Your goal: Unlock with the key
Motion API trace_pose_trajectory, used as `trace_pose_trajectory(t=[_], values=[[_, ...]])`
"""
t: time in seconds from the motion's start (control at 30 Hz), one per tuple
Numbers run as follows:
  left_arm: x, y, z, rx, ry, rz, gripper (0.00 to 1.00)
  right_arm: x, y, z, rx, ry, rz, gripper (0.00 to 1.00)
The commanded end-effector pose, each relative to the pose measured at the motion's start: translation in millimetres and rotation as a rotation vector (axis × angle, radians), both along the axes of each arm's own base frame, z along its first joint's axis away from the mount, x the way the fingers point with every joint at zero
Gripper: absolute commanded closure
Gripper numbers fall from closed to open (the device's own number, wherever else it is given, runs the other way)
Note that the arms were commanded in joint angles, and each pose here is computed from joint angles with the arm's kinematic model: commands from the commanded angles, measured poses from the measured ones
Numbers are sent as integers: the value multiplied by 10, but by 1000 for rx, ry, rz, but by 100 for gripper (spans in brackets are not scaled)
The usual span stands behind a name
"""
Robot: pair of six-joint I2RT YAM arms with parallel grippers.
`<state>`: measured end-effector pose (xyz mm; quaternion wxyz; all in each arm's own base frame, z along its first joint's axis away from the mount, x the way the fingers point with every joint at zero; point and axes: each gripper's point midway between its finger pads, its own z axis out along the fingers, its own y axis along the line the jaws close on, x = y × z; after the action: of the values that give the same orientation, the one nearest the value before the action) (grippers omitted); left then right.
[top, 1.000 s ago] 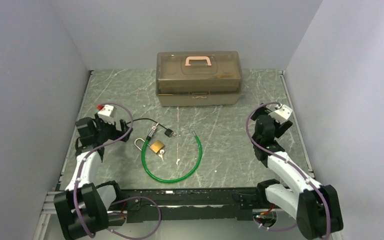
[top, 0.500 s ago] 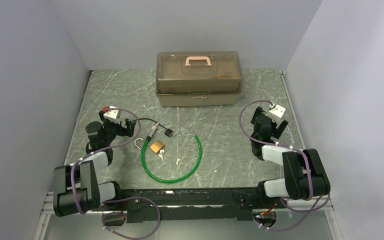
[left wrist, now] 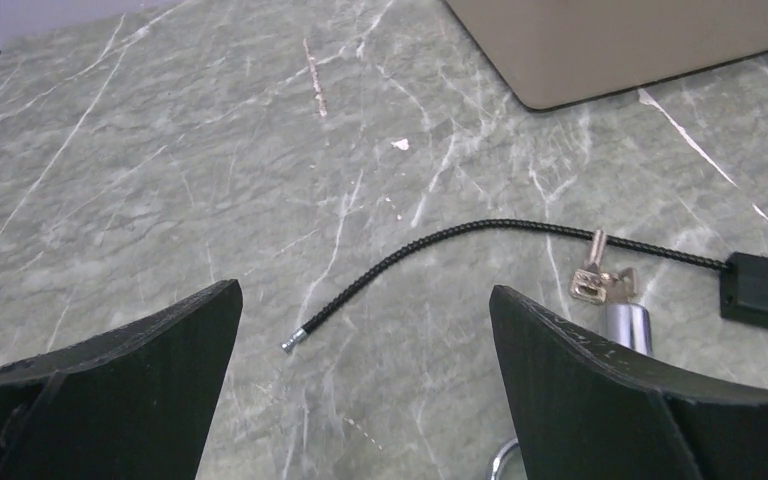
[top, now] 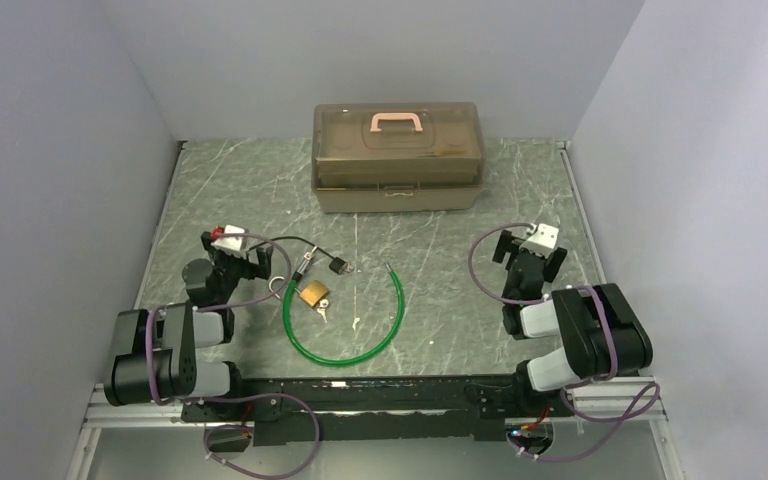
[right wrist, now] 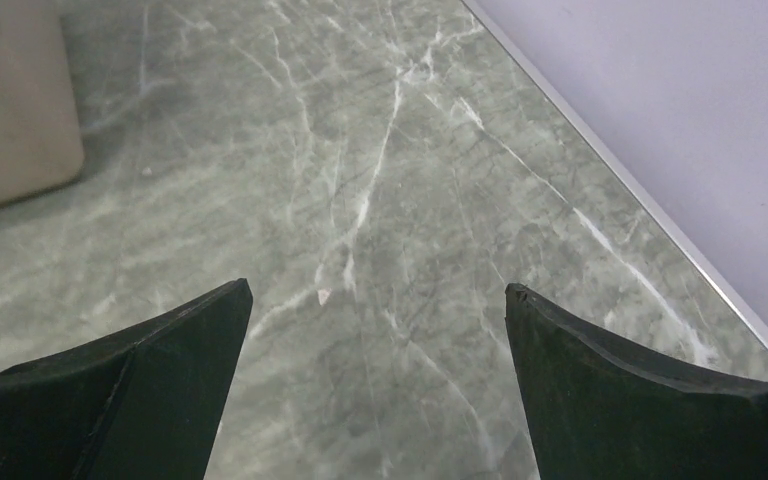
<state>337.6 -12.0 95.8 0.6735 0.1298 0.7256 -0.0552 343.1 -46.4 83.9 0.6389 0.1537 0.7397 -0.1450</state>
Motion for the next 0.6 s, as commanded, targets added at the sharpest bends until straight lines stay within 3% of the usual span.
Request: trace_pose_trajectory(t=[0.0,0.13,0.57], values=[[267,130,264,15,-46,77,1,161,94,170,-29,-77,70,0],[238,108,245,12,-41,77,1,241,-4,110,46,-46,79,0],[248,111,245,12,-43,79,1,231,-16,123,38,-53,73,0]])
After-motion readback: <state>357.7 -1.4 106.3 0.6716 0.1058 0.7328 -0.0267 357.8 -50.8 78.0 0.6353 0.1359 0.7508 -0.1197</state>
